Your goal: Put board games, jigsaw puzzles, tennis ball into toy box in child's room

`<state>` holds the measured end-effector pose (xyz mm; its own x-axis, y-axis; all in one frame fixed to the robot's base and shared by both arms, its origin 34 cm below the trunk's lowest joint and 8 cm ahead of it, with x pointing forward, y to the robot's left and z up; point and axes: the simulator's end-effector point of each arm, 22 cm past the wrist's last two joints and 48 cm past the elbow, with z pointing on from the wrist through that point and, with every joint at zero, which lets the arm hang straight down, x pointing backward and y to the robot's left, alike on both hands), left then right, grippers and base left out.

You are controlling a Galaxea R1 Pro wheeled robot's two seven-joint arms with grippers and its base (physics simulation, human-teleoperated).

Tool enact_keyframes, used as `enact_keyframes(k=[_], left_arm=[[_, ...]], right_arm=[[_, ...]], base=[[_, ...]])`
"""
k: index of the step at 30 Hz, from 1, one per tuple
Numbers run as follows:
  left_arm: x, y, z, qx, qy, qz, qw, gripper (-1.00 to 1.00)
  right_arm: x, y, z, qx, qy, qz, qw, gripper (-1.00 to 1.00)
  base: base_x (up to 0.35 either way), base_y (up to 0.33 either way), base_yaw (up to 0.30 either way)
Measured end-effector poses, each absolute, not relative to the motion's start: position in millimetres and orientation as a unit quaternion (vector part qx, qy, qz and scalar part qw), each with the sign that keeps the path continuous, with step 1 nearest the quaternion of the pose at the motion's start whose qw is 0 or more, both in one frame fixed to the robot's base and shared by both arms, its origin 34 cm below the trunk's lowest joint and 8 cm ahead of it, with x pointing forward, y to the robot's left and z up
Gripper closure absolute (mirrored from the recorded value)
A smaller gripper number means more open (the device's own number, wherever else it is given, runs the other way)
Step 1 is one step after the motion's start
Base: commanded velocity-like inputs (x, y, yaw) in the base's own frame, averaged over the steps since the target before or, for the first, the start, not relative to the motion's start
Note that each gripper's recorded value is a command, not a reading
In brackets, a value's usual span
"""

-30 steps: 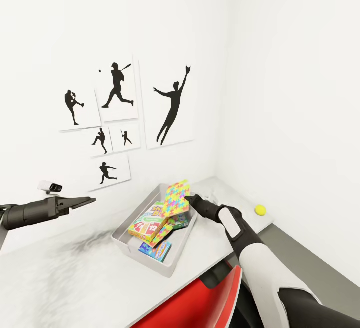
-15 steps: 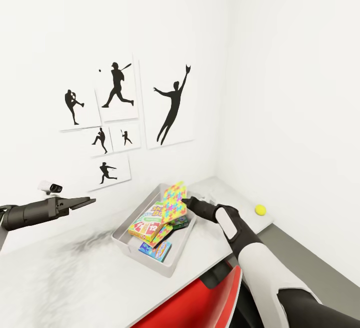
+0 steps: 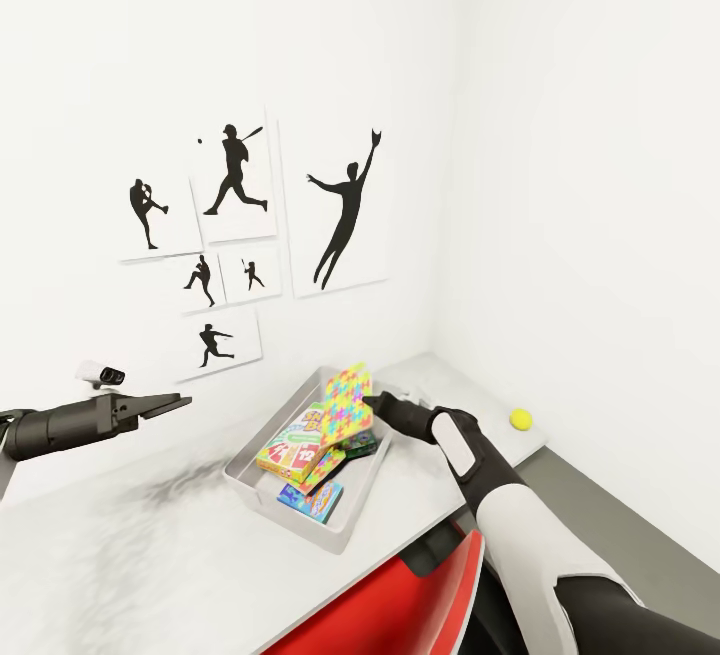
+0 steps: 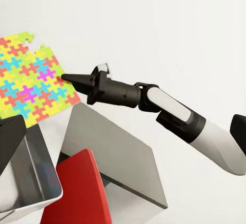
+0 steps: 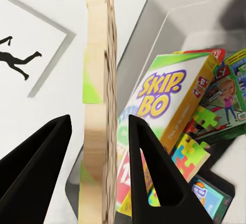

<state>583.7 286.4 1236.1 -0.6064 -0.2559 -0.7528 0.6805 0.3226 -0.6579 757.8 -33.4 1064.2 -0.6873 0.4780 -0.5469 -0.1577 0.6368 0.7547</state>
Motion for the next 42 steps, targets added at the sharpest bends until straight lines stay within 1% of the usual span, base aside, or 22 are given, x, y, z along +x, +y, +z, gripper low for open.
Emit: enact_keyframes(k=[19,28,39,42], left_arm=[[584,287,1236,0.152,0.698,-0.561,0.417,-1.00],[584,287,1236,0.152,0.698,-0.562,0.417,-1.00],[584,286,1236,0.152,0.698,-0.562,0.417,-1.00],[584,286,1236,0.152,0.698,-0.562,0.417,-1.00]], right_arm=[[751,-29,1061,0.095,0.826,0.423,0.360,1.00],[748,-19,1074,0.081,0.810,0.452,0.364,1.00],[750,-20,1076,0.081,0.809,0.450,0.369,1.00],[753,-29,1074,0.084,0.810,0.445,0.372,1.00]], base=[[0.000,0.000,0.000],[0.000,0.000,0.000],[0.000,0.000,0.000],[0.000,0.000,0.000]])
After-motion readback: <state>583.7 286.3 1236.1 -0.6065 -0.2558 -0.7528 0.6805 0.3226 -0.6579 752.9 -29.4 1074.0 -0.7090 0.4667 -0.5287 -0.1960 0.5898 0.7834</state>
